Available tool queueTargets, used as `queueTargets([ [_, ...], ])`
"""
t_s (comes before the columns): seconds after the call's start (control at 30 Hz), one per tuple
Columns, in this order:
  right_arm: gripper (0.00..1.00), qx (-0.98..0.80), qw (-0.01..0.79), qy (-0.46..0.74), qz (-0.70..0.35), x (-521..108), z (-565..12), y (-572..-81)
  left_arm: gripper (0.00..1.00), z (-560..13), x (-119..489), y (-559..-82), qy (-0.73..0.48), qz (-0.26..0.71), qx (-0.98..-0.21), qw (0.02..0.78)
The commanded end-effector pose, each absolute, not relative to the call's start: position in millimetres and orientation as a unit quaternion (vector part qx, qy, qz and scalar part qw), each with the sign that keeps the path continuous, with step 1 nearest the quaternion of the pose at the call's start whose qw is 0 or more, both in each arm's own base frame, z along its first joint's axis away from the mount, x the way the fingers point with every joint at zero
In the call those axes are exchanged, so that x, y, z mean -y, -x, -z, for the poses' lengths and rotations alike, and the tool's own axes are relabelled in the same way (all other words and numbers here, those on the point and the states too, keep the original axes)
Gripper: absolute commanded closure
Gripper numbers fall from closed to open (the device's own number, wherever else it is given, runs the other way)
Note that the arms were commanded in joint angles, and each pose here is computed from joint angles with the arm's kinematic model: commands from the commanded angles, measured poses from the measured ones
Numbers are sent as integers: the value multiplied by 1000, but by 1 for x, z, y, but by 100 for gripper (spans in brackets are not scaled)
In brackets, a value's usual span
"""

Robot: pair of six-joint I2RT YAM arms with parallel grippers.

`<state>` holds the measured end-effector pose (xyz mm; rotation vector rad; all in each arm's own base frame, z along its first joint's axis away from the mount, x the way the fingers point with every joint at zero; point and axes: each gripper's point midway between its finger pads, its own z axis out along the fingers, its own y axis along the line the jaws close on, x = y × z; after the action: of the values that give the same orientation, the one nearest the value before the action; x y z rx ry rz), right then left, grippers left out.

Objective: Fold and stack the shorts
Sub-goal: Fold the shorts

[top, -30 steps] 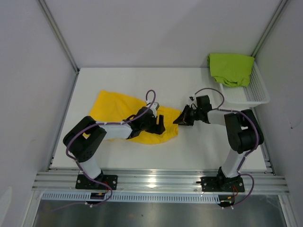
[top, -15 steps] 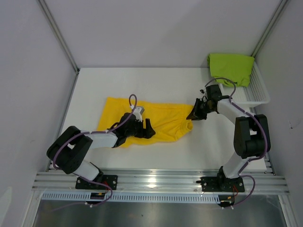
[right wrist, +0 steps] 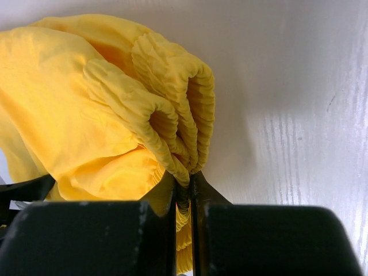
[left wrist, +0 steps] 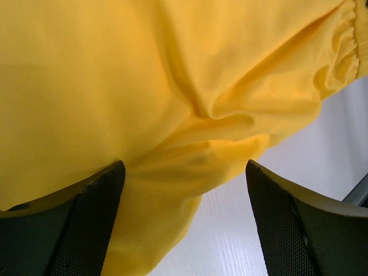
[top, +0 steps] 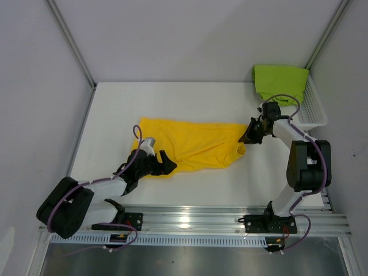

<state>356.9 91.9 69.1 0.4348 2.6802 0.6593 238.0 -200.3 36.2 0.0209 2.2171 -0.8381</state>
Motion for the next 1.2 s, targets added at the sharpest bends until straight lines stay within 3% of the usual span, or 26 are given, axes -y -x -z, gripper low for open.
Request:
queueTargets([
  [0.0, 100, -932, 254, -162, -203, -72, -98, -390, 11, -13, 176, -228, 51, 308, -887, 339],
  [0.27, 100, -929, 274, -161, -192, -71, -129, -399, 11, -13, 174, -240, 63, 293, -896, 328],
  [0.43, 100, -935, 251, -136, -210, -99, -155, -391, 12, -34, 171, -260, 35, 265, -895, 358],
  [0.7, 100, -947, 232, -85, -206, -138, -198, -381, 13, -30, 174, -280, 36, 238, -907, 346],
  [1.17, 100, -944, 228, -61, -229, -159, -213, -382, 14, -90, 161, -310, 34, 178, -903, 390],
])
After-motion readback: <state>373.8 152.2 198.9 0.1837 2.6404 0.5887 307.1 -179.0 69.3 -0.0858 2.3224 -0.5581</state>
